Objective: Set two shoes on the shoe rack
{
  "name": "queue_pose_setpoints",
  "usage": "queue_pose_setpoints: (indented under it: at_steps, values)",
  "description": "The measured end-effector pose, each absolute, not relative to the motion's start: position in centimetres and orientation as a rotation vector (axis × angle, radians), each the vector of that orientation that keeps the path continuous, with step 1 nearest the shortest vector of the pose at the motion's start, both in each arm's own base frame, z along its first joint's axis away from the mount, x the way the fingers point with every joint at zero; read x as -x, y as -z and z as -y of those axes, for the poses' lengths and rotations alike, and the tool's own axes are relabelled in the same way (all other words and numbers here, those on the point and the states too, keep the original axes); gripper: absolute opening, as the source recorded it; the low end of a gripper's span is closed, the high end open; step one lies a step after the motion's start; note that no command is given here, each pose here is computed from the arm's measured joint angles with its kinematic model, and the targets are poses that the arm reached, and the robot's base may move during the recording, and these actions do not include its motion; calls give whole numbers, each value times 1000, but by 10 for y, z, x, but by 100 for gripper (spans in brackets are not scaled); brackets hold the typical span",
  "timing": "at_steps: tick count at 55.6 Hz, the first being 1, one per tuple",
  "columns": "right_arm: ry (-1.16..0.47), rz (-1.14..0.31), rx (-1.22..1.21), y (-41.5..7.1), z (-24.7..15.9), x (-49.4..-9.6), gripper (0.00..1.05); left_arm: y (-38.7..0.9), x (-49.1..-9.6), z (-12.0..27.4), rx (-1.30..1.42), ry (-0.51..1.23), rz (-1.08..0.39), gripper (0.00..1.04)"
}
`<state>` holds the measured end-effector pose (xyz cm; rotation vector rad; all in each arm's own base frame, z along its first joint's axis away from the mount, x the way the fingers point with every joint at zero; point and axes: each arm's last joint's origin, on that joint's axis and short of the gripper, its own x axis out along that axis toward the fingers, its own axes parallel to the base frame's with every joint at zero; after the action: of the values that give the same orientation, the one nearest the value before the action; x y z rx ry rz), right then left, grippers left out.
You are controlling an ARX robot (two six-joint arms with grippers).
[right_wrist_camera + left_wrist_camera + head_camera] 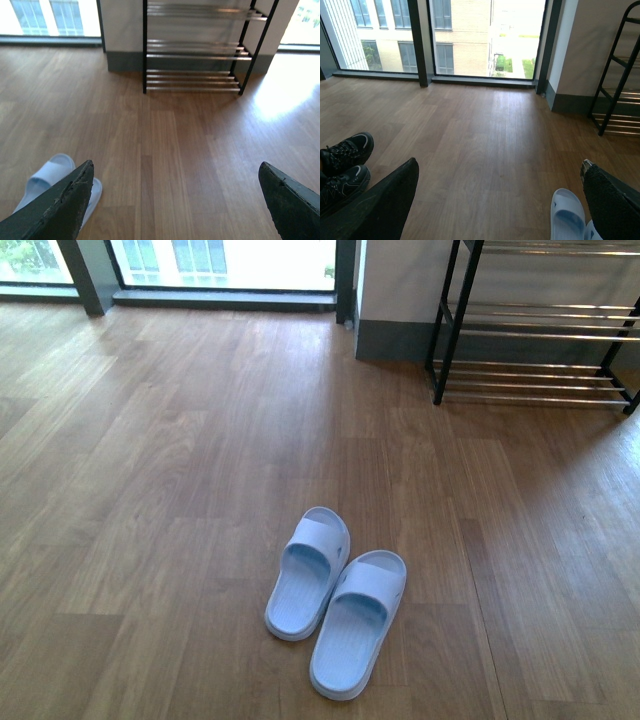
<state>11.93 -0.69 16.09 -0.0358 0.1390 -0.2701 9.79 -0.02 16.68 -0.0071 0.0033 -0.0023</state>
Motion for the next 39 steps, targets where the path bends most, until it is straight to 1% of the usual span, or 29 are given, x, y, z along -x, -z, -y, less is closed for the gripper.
queue_pose_setpoints:
  at_steps: [5, 7, 10, 13, 19, 22, 25, 31, 39]
  values:
    - [237, -196, 40, -159, 11, -140, 96, -167, -98, 0, 7, 2, -3, 95]
    - [211, -243, 55, -156, 12, -158, 96, -167, -98, 0, 7, 2, -3, 95]
    - [190, -270, 59, -151, 12, -183, 96, -167, -98, 0, 7, 2, -3, 95]
    - [168, -334, 61, -138, 12, -212, 96, -167, -98, 0, 7, 2, -3, 95]
    - [136, -528, 76, -91, 8, -260, 96, -167, -98, 0, 7, 2, -3, 95]
    - [105, -651, 90, -55, 1, -284, 96, -167, -98, 0, 7, 2, -3, 95]
    - [78, -739, 102, -26, -4, -301, 96, -167, -98, 0, 7, 2, -3, 95]
    - [27, -844, 123, 13, -11, -323, 96, -167, -98, 0, 7, 2, -3, 95]
    - [-49, -941, 112, 54, -21, -339, 96, -167, -98, 0, 7, 2, -3, 95]
